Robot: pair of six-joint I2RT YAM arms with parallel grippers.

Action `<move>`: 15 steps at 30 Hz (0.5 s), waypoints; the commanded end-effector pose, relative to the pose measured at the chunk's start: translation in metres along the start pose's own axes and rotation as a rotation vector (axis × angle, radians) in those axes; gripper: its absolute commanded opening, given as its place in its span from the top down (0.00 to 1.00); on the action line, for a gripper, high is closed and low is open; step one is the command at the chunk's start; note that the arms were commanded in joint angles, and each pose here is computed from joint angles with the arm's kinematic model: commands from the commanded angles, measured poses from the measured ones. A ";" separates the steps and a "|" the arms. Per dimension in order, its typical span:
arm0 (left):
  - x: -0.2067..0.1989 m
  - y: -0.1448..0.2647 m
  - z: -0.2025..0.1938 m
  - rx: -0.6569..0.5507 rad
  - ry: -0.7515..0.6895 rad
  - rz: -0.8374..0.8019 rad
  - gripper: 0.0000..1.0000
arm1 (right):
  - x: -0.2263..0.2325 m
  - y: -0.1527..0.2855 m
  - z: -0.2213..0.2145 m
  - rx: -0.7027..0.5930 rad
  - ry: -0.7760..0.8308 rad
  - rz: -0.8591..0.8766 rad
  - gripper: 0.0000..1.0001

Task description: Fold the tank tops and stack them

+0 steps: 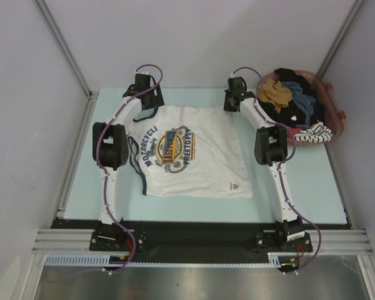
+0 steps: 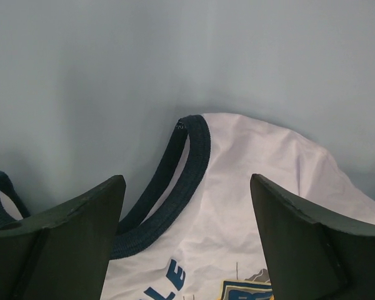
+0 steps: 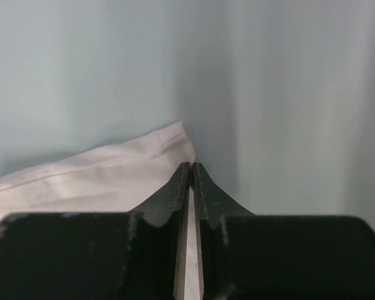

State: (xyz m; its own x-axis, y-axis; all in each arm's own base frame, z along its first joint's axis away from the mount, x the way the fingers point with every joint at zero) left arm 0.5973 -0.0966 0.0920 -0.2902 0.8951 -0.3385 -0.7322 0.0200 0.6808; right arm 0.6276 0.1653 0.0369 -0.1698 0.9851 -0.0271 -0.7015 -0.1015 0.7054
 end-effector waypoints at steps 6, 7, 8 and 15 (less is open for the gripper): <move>-0.013 -0.008 0.012 -0.025 -0.024 -0.050 0.19 | -0.029 0.000 0.009 -0.023 -0.058 -0.073 0.96; -0.011 -0.015 0.007 -0.015 -0.022 -0.044 0.20 | -0.029 0.001 0.011 -0.027 -0.054 -0.073 0.98; -0.014 -0.015 0.012 -0.022 -0.018 -0.048 0.21 | -0.029 0.001 0.009 -0.023 -0.053 -0.072 1.00; -0.010 -0.042 0.003 0.021 -0.002 -0.013 0.49 | -0.042 0.002 0.006 -0.024 -0.068 -0.147 1.00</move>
State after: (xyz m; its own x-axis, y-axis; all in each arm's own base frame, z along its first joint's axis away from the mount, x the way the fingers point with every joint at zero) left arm 0.6291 -0.1064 0.0618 -0.2785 0.8936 -0.3519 -0.7247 0.0449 0.6876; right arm 0.6354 0.1436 0.0363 -0.0931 0.9952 -0.0297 -0.7176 -0.0464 0.6949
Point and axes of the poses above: each gripper's point midway between its finger pads, its own y axis back along the fingers, its own x axis along the line the jaws close on, z = x × y, the point moved 1 cm from there along y, back along the fingers, and after that the axes turned 14 degrees about y, right-handed, at the moved point
